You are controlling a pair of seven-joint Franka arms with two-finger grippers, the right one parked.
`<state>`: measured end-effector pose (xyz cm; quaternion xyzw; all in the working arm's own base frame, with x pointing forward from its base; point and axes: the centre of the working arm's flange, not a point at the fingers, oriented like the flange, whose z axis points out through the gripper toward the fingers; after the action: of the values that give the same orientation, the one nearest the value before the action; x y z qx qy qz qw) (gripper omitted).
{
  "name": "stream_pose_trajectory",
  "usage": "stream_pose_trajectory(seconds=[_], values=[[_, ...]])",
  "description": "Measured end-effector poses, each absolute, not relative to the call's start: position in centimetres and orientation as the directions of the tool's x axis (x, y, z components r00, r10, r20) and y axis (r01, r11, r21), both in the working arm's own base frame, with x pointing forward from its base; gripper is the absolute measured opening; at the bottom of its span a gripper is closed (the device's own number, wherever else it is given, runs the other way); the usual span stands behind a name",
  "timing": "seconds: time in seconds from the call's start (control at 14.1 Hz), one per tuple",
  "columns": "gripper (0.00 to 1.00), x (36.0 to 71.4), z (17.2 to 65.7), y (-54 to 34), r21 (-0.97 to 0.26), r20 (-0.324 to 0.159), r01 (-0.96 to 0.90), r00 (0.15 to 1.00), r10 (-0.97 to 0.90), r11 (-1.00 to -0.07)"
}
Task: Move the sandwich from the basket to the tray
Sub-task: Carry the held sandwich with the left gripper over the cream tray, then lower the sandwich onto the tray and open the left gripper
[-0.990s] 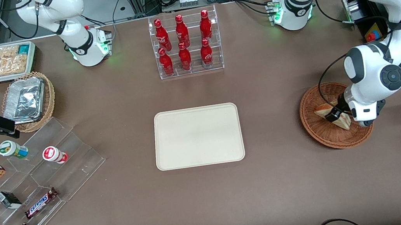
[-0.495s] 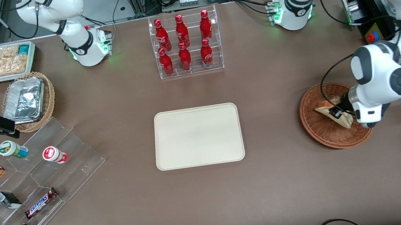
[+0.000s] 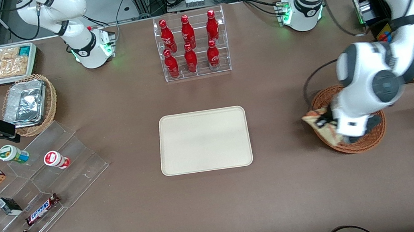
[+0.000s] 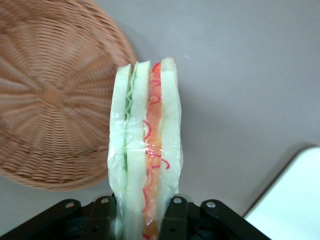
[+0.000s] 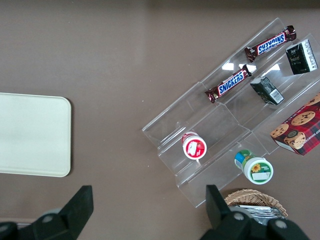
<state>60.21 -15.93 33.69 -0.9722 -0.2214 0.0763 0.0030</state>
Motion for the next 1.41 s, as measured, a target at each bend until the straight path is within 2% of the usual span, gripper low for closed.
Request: stream_pose_trajectory(seconds=[0.14, 0.42, 0.64, 0.78, 0.92, 1.13, 1.41], values=[[0.22, 59.9, 31.9, -19.8, -0.038, -0.155, 0.373, 0.915, 0.374, -0.927], [0.22, 58.8, 30.1, -29.2, -0.019, -0.147, 0.239, 0.96, 0.239, -0.971], [0.23, 57.0, 28.1, -35.7, 0.02, -0.103, 0.15, 0.984, 0.148, -0.988], [0.18, 55.6, 26.4, -38.9, 0.042, -0.079, 0.102, 0.992, 0.099, -0.994], [0.19, 54.3, 25.3, -41.4, 0.059, -0.06, 0.062, 0.997, 0.058, -0.996], [0.2, 52.7, 24.1, -43.5, 0.06, -0.06, -0.009, 0.998, -0.012, -0.998], [0.24, 52.8, 21.7, -44.4, 0.062, -0.063, -0.039, 0.997, -0.043, -0.997]])
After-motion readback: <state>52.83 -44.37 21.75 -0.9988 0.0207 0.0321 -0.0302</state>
